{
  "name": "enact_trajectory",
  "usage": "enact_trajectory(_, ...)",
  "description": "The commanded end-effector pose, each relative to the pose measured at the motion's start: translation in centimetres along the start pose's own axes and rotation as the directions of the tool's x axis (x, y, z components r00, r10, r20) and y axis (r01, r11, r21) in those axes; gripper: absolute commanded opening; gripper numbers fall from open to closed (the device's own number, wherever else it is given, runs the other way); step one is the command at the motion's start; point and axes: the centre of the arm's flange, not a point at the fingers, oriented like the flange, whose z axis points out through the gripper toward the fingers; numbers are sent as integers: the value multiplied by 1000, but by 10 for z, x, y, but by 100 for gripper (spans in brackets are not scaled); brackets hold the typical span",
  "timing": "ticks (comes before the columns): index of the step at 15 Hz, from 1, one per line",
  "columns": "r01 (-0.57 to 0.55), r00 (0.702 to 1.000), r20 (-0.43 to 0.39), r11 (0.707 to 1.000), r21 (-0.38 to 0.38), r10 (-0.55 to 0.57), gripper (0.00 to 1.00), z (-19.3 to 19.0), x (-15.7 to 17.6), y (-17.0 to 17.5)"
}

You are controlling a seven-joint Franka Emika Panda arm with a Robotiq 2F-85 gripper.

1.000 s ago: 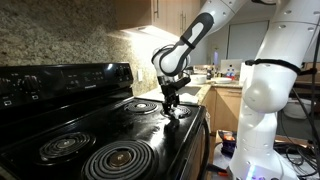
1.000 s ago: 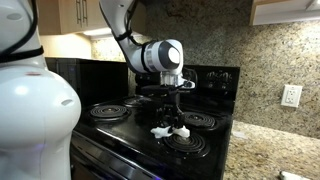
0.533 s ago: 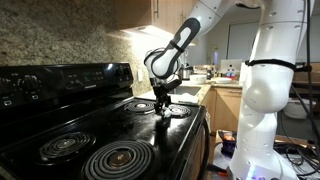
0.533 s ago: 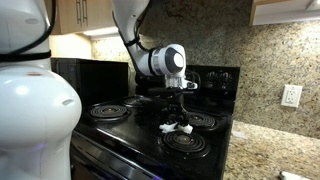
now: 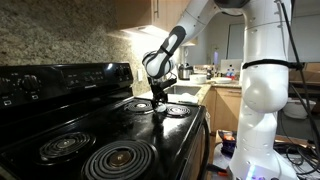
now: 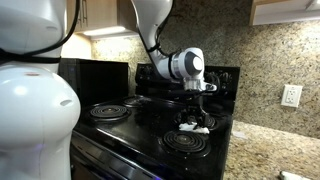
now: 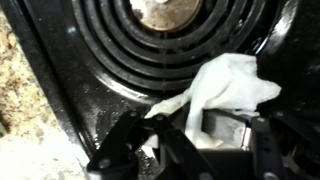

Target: Use the cloth to wipe the stove

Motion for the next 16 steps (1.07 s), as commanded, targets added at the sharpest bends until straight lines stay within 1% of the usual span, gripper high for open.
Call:
enact_trajectory(1, -95, 995, -1, 995, -9, 95, 8, 11, 31, 48)
enact_trajectory(4, -172, 985, 13, 985, -22, 173, 8, 22, 47, 88)
enact_trajectory(6, -201, 979, 17, 979, -31, 201, 8, 27, 55, 101)
enact_trajectory(8, -200, 979, 22, 979, -26, 201, 8, 27, 55, 96)
enact_trajectory(11, -193, 981, -2, 981, -6, 193, 8, 19, 57, 83)
enact_trajectory(13, -202, 979, -30, 979, 17, 202, 8, 10, 66, 74)
enact_trajectory(16, -221, 973, -60, 973, 62, 225, 8, -11, 89, 62)
